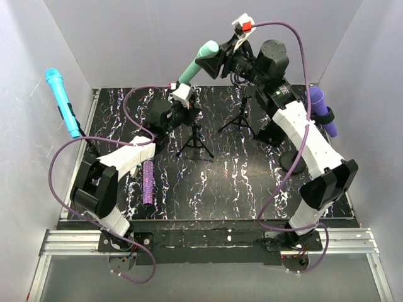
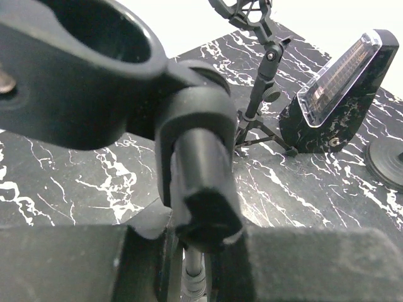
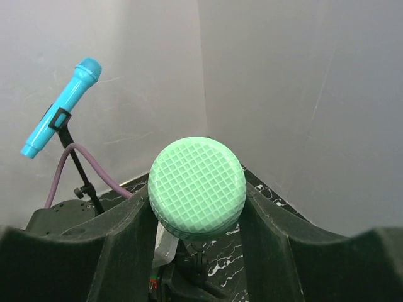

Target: Remove the microphone from the stand

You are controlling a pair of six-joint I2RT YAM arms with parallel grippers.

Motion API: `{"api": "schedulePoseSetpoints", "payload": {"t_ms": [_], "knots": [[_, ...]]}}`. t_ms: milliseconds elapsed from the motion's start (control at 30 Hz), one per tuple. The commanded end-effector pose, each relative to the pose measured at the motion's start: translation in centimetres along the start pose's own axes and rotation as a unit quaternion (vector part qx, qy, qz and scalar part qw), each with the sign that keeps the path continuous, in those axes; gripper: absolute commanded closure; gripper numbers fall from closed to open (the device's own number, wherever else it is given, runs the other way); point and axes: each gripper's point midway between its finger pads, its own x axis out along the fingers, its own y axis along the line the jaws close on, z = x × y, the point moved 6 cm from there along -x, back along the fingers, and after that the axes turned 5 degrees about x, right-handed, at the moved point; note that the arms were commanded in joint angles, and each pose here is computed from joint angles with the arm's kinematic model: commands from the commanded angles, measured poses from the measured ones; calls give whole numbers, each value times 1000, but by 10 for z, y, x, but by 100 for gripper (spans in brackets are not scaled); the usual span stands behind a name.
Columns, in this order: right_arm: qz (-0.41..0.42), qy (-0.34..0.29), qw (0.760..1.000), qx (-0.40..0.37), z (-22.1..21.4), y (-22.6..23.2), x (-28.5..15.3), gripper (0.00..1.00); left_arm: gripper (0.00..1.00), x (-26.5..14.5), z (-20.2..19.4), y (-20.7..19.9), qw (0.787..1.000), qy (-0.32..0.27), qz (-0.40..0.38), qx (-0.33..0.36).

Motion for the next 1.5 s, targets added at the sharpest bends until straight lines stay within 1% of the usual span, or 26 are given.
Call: {"api": "schedulePoseSetpoints", "payload": {"t_ms": [0, 200, 233, 333, 367, 400, 467, 533, 633, 700, 767, 867, 1000, 1033, 1067, 1100, 1133, 1200, 1267, 1300, 1400, 1433, 1467], "knots": [[-1, -40, 998, -44, 23, 20, -13, 99, 100, -20, 9, -6, 999, -22, 31, -5], [-15, -33, 998, -41, 34, 27, -32, 99, 100, -35, -24, -11, 999, 1, 45, 27], [-20, -35, 998, -45, 39, 27, -34, 99, 100, -37, -28, -11, 998, 4, 42, 42], [-57, -51, 995, -69, 55, 17, -40, 99, 100, -42, -32, -17, 998, 9, 30, 59], [-53, -54, 994, -84, 59, 20, -43, 99, 100, -43, -32, -18, 998, 10, 30, 57], [-44, -53, 993, -95, 59, 24, -47, 99, 100, -43, -33, -16, 998, 15, 40, 47], [26, -33, 991, -126, 52, 45, -59, 99, 100, -43, -35, -12, 997, 27, 70, 13], [78, -16, 984, -157, 37, 68, -74, 99, 100, -45, -38, -12, 997, 32, 70, 15], [104, -47, 970, -215, 39, 91, -92, 99, 100, -46, -39, -13, 997, 37, 70, 12], [109, -69, 963, -236, 47, 103, -97, 99, 100, -47, -42, -13, 997, 42, 69, 12], [101, -81, 964, -231, 58, 107, -96, 99, 100, -47, -42, -14, 997, 43, 62, 12], [52, -99, 974, -196, 78, 98, -83, 99, 100, -47, -40, -15, 997, 43, 58, 17], [28, -126, 969, -212, 101, 95, -79, 99, 100, -49, -33, -15, 998, 38, 56, 18], [24, -131, 967, -215, 105, 95, -80, 99, 97, -49, -29, -16, 998, 35, 52, 18], [19, -133, 966, -219, 107, 94, -81, 99, 83, -48, -23, -17, 998, 29, 47, 20], [15, -132, 966, -222, 107, 93, -81, 99, 64, -48, -17, -19, 999, 24, 38, 20], [11, -131, 965, -225, 107, 92, -82, 99, 51, -49, -10, -20, 999, 21, 36, 23], [1, -128, 965, -227, 105, 88, -85, 99, 32, -50, 7, -21, 999, 15, 31, 25], [-9, -124, 965, -230, 103, 83, -89, 99, 23, -54, 20, -21, 999, 26, 30, 24], [-12, -123, 965, -231, 103, 81, -91, 99, 19, -57, 26, -20, 998, 30, 31, 38], [-24, -120, 965, -232, 102, 74, -96, 99, 6, -73, 47, -18, 997, 37, 41, 51], [-28, -117, 966, -230, 102, 72, -97, 99, 2, -80, 47, -18, 996, 52, 46, 53], [-34, -115, 967, -227, 102, 69, -100, 99, 2, -90, 52, -19, 995, 58, 48, 58]]}}
